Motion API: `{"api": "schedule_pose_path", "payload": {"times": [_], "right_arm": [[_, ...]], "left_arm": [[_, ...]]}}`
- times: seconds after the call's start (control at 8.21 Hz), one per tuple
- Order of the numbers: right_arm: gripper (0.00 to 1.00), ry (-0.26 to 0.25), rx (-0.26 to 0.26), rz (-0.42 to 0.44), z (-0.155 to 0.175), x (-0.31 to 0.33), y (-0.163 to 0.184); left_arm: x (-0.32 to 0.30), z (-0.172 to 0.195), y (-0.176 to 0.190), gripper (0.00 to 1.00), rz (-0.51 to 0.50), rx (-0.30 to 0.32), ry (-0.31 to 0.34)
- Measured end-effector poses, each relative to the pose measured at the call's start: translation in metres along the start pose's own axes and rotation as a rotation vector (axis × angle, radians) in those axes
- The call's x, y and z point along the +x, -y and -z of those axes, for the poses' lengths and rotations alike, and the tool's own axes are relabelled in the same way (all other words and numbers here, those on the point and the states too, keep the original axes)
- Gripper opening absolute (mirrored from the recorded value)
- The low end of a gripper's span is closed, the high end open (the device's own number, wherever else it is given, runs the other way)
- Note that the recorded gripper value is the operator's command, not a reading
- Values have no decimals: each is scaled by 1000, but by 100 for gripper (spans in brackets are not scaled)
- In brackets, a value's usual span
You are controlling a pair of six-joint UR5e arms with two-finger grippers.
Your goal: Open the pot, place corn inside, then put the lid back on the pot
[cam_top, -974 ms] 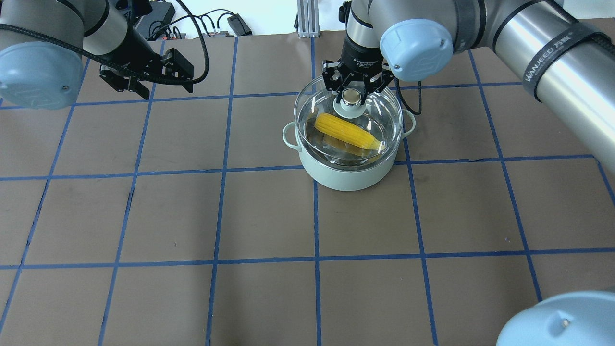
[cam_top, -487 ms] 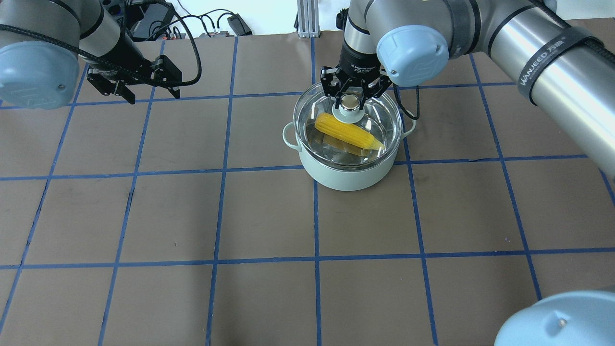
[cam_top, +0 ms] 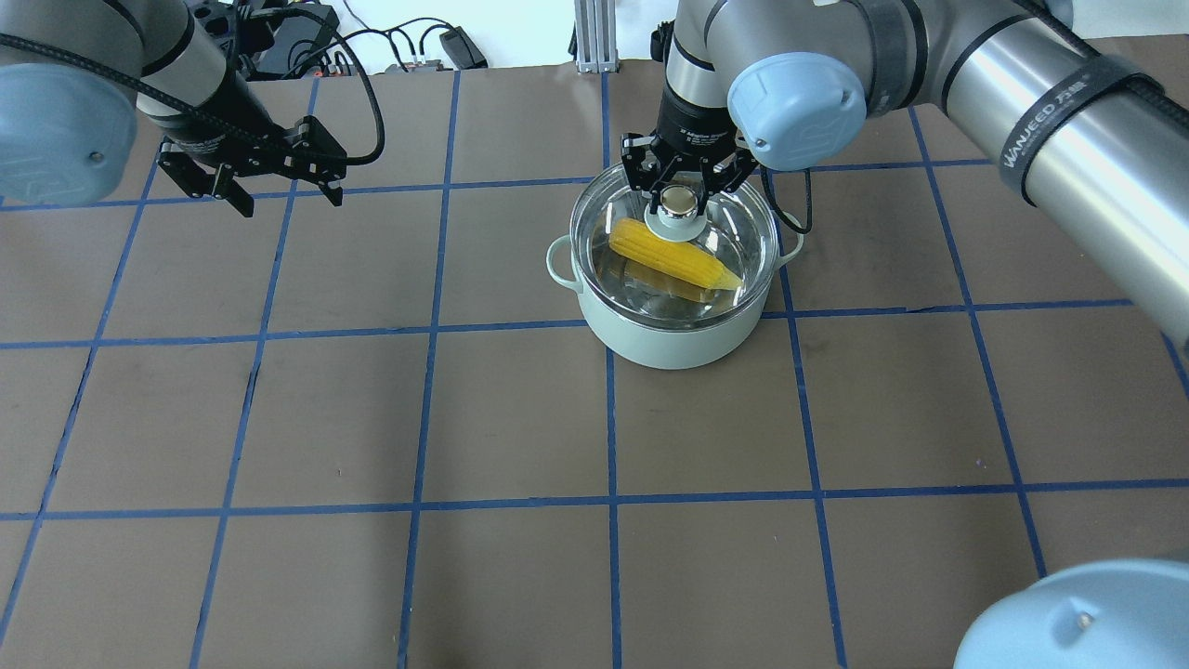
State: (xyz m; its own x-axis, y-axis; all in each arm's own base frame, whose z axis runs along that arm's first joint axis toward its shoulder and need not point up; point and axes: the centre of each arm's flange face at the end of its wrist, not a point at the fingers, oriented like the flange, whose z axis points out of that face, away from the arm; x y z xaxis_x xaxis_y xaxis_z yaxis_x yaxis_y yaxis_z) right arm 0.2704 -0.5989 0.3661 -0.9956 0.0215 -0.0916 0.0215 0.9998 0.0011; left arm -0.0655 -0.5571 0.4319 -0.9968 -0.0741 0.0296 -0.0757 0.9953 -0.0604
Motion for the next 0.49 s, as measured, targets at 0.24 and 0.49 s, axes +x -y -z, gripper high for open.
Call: {"api": "schedule_pose_path", "payload": {"times": [0.24, 0.49], "right_arm": [[0, -2, -5, 2, -3, 1, -1], [1, -3, -12, 3, -6, 2, -2]], "left_arm": [[2, 19, -12, 100, 3, -22, 3], [8, 37, -22, 100, -6, -7, 6]]}}
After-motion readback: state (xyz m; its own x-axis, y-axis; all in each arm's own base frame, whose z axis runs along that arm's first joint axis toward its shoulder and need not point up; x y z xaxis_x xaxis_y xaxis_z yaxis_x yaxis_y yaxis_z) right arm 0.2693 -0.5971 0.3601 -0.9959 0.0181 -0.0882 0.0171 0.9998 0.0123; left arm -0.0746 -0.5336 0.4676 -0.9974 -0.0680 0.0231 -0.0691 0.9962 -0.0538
